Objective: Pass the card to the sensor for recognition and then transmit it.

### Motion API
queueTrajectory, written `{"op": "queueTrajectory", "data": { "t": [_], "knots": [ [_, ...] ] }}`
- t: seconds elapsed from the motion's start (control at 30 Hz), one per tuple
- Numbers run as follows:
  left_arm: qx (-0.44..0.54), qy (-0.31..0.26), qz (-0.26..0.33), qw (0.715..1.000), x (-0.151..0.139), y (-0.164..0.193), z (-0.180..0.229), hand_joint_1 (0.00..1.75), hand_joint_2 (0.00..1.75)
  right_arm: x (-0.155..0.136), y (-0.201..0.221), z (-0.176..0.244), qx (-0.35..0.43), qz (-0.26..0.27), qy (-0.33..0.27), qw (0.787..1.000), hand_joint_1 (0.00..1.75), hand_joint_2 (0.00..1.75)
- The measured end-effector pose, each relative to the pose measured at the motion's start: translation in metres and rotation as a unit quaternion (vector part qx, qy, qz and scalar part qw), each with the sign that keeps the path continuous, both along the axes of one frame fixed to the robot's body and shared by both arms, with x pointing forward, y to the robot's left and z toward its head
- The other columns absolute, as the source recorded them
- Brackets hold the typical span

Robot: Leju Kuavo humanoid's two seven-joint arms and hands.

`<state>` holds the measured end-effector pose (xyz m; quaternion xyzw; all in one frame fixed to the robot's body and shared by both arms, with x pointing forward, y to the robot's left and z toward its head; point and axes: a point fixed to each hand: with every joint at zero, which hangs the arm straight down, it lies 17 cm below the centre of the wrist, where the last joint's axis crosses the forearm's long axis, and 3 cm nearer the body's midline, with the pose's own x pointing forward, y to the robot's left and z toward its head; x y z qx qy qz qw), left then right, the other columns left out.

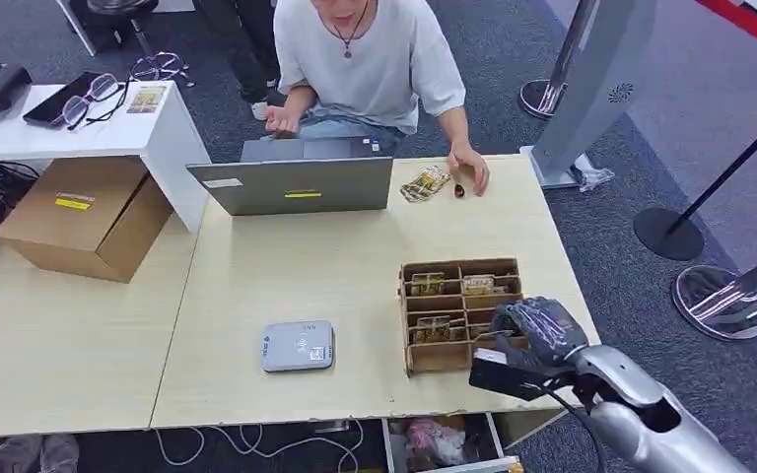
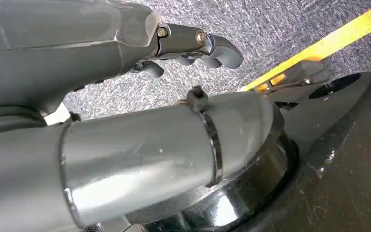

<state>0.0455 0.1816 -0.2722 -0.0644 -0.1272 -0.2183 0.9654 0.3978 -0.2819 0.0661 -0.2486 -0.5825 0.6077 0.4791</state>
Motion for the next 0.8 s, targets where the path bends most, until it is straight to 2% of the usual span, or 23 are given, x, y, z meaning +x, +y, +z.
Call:
{"op": "queueTrajectory", "data": {
  "t": [0.2,0.4,0.8],
  "knots": [
    [0.000,0.000,0.001,1.000,0.000,0.000,0.000,0.00,0.00,0.001,0.001,-0.001,0.003,0.002,0.001,1.000,1.52,1.75],
    [-0.001,0.000,0.001,1.000,0.000,0.000,0.000,0.00,0.00,0.003,0.002,-0.001,0.005,0.001,0.001,1.000,1.75,1.75],
    [0.000,0.000,-0.002,1.000,0.000,0.000,0.000,0.00,0.00,0.016,0.006,0.024,0.023,0.008,-0.032,0.999,1.75,1.75]
  ]
}}
